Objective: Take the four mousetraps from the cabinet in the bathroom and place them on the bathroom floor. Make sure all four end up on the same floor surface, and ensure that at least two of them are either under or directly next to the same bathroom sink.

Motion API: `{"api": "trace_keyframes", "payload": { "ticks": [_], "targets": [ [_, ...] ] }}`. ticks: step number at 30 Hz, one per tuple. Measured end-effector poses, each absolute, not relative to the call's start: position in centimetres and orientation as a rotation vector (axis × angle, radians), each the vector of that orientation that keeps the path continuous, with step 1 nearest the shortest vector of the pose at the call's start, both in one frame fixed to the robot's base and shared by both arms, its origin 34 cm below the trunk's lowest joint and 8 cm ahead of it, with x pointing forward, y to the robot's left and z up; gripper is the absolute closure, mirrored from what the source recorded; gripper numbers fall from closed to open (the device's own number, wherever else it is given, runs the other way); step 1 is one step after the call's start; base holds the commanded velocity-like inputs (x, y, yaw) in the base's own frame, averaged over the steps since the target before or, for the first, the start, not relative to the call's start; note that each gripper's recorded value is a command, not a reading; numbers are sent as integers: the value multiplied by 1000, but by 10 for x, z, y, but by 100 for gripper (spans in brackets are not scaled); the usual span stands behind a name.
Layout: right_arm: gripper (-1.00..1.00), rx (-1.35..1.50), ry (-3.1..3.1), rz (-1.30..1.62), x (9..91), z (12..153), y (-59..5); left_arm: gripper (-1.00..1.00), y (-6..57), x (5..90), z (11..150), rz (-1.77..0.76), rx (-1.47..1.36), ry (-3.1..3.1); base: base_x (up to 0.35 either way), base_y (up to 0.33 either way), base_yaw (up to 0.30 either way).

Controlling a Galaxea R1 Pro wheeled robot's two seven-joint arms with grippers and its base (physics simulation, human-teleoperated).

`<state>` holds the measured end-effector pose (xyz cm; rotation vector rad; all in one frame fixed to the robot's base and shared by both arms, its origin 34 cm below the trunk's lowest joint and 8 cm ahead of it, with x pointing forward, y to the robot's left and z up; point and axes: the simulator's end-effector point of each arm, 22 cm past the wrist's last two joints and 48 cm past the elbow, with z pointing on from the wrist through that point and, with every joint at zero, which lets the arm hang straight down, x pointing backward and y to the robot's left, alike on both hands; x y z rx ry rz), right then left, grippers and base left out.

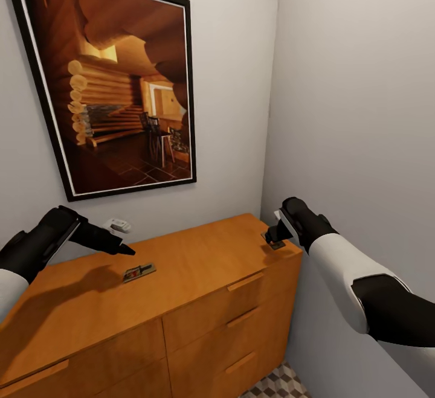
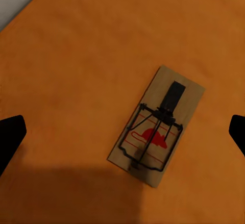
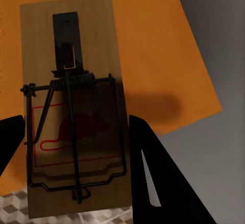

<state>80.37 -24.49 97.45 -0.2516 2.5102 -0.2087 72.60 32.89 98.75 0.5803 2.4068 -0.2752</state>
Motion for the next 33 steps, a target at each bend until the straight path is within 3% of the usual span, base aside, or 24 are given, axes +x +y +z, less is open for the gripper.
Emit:
{"api": "trace_keyframes", "payload": {
  "ticks": [13,25,33],
  "targets": [
    [100,-252,2511,-209,804,974,-245,-100,313,728,986,-293,604,2400,11,13,0],
    [100,-253,2511,-203,804,974,-243,-100,239,726,938,-344,764,2435,0,0,0],
    [100,-251,2511,-207,804,974,-245,-100,243,728,932,-322,775,2439,0,0,0]
  ]
}}
